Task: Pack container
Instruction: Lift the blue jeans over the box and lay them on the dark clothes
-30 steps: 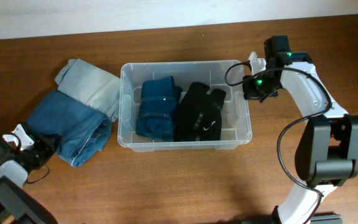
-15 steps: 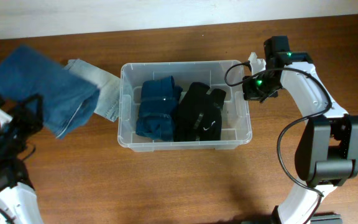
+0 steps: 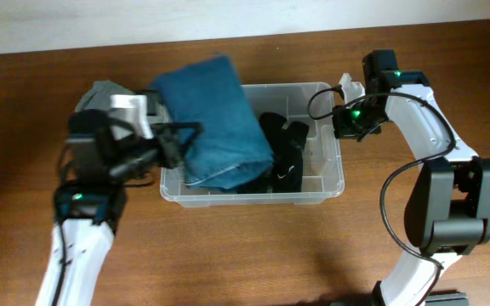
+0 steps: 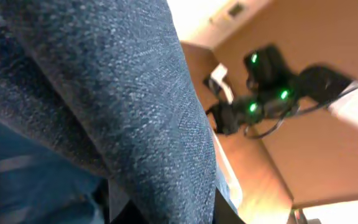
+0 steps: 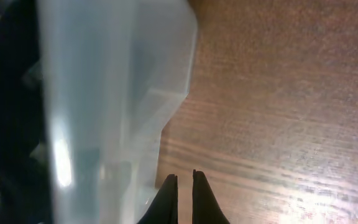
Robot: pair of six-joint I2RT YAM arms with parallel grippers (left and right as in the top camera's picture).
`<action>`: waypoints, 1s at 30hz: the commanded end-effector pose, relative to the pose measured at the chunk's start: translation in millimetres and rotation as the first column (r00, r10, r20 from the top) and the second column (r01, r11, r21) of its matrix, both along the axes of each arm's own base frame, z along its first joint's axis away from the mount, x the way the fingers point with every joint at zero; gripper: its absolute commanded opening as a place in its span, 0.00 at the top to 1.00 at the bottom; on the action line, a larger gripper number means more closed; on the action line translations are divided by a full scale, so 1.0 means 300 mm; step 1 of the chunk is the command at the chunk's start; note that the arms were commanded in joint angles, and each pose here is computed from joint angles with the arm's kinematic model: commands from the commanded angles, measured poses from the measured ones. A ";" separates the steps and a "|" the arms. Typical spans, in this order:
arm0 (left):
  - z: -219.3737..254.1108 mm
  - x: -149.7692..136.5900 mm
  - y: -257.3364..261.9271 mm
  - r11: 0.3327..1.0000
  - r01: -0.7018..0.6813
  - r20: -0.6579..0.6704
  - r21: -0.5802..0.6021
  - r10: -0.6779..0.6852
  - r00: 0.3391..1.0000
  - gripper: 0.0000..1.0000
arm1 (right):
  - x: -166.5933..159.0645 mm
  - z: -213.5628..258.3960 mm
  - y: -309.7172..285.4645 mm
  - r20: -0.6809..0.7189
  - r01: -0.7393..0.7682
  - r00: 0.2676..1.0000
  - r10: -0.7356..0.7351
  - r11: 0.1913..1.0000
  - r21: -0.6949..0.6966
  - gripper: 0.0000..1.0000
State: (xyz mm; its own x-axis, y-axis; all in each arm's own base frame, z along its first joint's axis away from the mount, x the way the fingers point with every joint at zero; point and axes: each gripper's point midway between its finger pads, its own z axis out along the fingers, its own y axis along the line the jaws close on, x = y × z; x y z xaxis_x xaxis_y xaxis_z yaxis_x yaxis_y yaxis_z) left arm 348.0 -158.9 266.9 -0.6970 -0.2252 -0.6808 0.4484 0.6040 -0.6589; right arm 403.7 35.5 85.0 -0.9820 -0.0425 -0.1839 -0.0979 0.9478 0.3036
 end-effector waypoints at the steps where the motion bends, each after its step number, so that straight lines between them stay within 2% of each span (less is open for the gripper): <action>1: 0.075 0.031 -0.104 0.997 0.077 0.115 0.007 -0.078 0.990 0.99 | 0.078 0.238 -0.042 0.172 0.071 0.982 -0.075 0.997 0.026 0.96; 2: 0.073 0.033 -0.168 0.992 0.126 0.145 0.002 -0.125 0.982 0.99 | 0.086 0.313 -0.075 0.213 0.098 0.972 -0.102 0.995 0.032 0.96; 6: 0.102 0.018 -0.303 0.971 0.237 0.226 -0.024 -0.225 0.948 0.99 | 0.075 0.416 -0.129 0.253 0.134 0.958 -0.138 0.990 0.030 0.95; 13: -0.013 0.021 -0.460 0.971 0.238 0.119 -0.035 -0.233 0.965 0.99 | 0.040 0.424 -0.159 0.227 0.154 0.961 -0.155 0.988 0.021 0.96; 21: -0.129 0.016 -0.538 0.969 0.246 0.054 0.001 -0.245 0.968 0.99 | 0.041 0.424 -0.161 0.228 0.156 0.961 -0.155 0.988 0.018 0.95; 22: -0.142 0.016 -0.541 0.969 0.247 0.045 0.004 -0.247 0.968 0.97 | 0.041 0.424 -0.161 0.228 0.156 0.961 -0.155 0.988 0.018 0.95; 23: -0.151 0.018 -0.541 0.969 0.246 0.038 0.006 -0.247 0.968 0.90 | 0.041 0.424 -0.161 0.228 0.155 0.961 -0.155 0.988 0.018 0.95; 24: -0.159 0.022 -0.537 0.969 0.247 0.037 0.013 -0.247 0.968 0.52 | 0.040 0.424 -0.161 0.227 0.155 0.961 -0.155 0.988 0.017 0.95; 25: -0.159 0.026 -0.528 0.966 0.256 0.056 0.026 -0.257 0.965 0.01 | 0.040 0.424 -0.161 0.227 0.155 0.962 -0.155 0.988 0.017 0.95; 28: -0.170 0.059 -0.477 0.973 0.230 0.042 0.032 -0.231 0.972 0.01 | 0.040 0.424 -0.161 0.227 0.155 0.961 -0.155 0.988 0.018 0.95; 30: -0.207 0.110 -0.393 0.987 0.152 -0.001 0.060 -0.152 0.988 0.01 | 0.040 0.424 -0.161 0.227 0.155 0.961 -0.155 0.988 0.018 0.96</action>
State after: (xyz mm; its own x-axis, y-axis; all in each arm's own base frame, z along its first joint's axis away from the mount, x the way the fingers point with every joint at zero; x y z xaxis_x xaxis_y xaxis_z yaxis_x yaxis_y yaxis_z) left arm 360.4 -303.5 192.9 -0.7439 -0.0374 -0.6673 0.5526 0.5272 -0.6456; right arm 415.0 -13.7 211.4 -0.9093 0.1077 -0.4019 -0.0142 0.9574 0.2885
